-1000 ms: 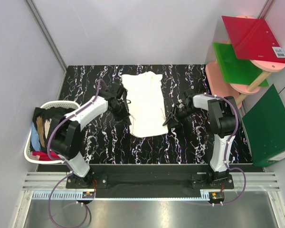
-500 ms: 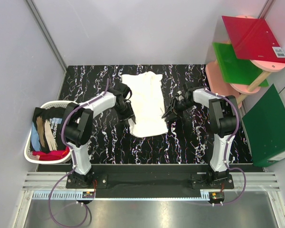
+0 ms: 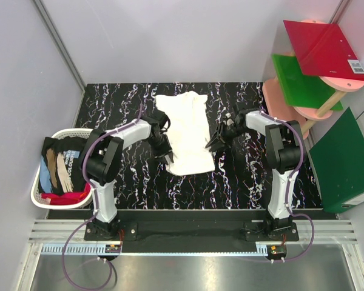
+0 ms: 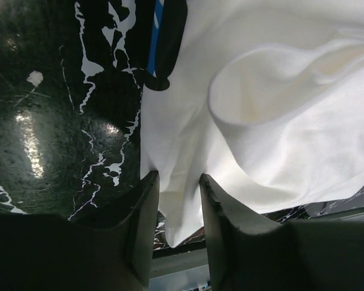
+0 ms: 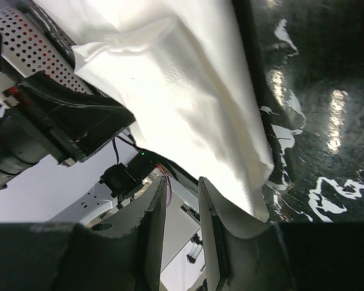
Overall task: Fold and stack the t-shirts
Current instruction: Fold the folded rectangular tshirt in 1/3 of the way
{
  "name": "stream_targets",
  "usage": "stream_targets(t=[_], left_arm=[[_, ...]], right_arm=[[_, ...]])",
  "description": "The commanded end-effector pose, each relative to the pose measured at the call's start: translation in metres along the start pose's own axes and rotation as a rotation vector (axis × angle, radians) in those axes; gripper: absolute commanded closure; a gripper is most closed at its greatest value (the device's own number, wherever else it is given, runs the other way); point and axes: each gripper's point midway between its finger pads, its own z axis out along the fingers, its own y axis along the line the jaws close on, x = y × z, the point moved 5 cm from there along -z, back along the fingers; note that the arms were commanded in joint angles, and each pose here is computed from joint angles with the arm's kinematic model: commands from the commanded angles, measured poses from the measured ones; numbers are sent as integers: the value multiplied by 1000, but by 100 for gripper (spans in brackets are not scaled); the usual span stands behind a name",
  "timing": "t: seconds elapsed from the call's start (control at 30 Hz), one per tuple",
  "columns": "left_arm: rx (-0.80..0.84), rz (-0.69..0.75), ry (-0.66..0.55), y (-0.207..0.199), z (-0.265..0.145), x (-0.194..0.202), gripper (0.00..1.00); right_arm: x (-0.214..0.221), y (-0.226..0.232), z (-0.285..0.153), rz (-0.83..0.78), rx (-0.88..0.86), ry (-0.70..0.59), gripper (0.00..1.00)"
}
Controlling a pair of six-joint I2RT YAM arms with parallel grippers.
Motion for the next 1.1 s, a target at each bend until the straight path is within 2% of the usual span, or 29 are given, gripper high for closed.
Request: stream_targets(t=[0.0,0.03,0.13,0.37,0.6,0.73,0.87,1.07], left_arm=[[14,13,30,-4,13,4,85],[12,13,34,-4,15,4,97],[1,14,42,-3,20,5,100],[2,20,46,-3,20,7,100],[21,17,55,-3,11,13,100],[9,7,75,4,12,22,100],[8,11,85,7,12,26,100],[27,-6,122,9,8,37,100]], right_arm=[[-12,26,-10,-67,-86,-21,67],[-13,29,-11,-72,-93,-28,80],[-16,36,-14,-92,-110,-33,92],[-17,29,-5,-71,-122,-3,94],[-16,-8,19,25,-43,38,94],[-17,-23,22,31,45,-10,96],[-23,-32,16,-10,161,-115,96],[-30,-31,6,-51,224,-198,97]])
